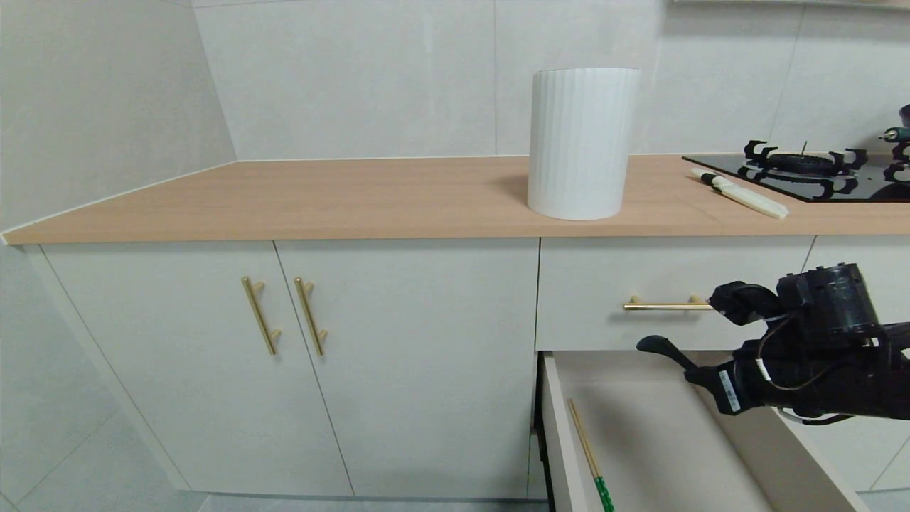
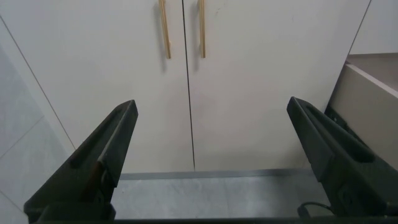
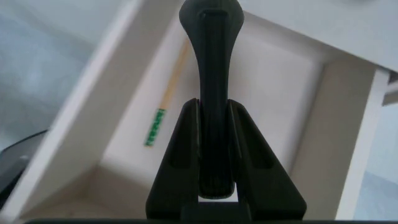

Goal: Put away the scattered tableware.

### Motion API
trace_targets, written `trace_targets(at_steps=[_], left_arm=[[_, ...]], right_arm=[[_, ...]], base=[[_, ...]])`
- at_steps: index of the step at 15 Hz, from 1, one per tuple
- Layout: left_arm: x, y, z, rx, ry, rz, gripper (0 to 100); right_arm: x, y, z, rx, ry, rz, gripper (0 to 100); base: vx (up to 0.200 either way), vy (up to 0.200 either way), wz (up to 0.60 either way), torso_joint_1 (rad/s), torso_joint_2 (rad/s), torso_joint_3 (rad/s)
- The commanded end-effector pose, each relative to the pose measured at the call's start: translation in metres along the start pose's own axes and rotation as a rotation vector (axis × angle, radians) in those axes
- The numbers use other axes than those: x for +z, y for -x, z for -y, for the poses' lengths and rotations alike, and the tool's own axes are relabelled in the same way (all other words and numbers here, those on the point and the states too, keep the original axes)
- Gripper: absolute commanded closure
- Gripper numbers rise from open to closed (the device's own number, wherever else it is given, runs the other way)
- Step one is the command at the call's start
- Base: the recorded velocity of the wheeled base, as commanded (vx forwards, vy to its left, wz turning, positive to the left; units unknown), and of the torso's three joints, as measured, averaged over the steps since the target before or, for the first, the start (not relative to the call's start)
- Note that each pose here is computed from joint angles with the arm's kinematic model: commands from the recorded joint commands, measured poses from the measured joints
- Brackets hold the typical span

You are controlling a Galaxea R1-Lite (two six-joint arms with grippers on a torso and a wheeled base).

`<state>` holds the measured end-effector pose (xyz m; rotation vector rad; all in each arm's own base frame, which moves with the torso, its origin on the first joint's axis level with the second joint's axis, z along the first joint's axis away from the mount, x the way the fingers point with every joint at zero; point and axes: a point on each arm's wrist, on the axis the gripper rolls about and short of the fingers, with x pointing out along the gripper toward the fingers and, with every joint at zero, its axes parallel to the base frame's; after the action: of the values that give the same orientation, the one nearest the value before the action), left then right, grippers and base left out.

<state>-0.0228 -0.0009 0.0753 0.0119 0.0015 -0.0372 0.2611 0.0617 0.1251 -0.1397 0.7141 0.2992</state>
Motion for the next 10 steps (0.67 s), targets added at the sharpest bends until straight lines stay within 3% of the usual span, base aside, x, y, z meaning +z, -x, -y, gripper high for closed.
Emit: trace_targets(at_steps=[1,6,10], left_arm=[[0.000,0.000,0.000,0.000,0.000,0.000,0],[0.000,0.000,0.000,0.000,0.000,0.000,0],[0.000,0.000,0.000,0.000,0.000,0.000,0]], right_arm=[[-0.002,-0.039,0.003,-0.036,-0.063,-0.094,100],[-0.031,-0.105,0.006,-0.031,-0.077,-0.279,100],[-0.052,-0.148,0.015,-0.044,-0.099,-0.375,100]], base=[[0.000,0.000,0.00,0.000,0.00,0.000],[0.000,0.000,0.00,0.000,0.00,0.000],[0.000,0.000,0.00,0.000,0.00,0.000]])
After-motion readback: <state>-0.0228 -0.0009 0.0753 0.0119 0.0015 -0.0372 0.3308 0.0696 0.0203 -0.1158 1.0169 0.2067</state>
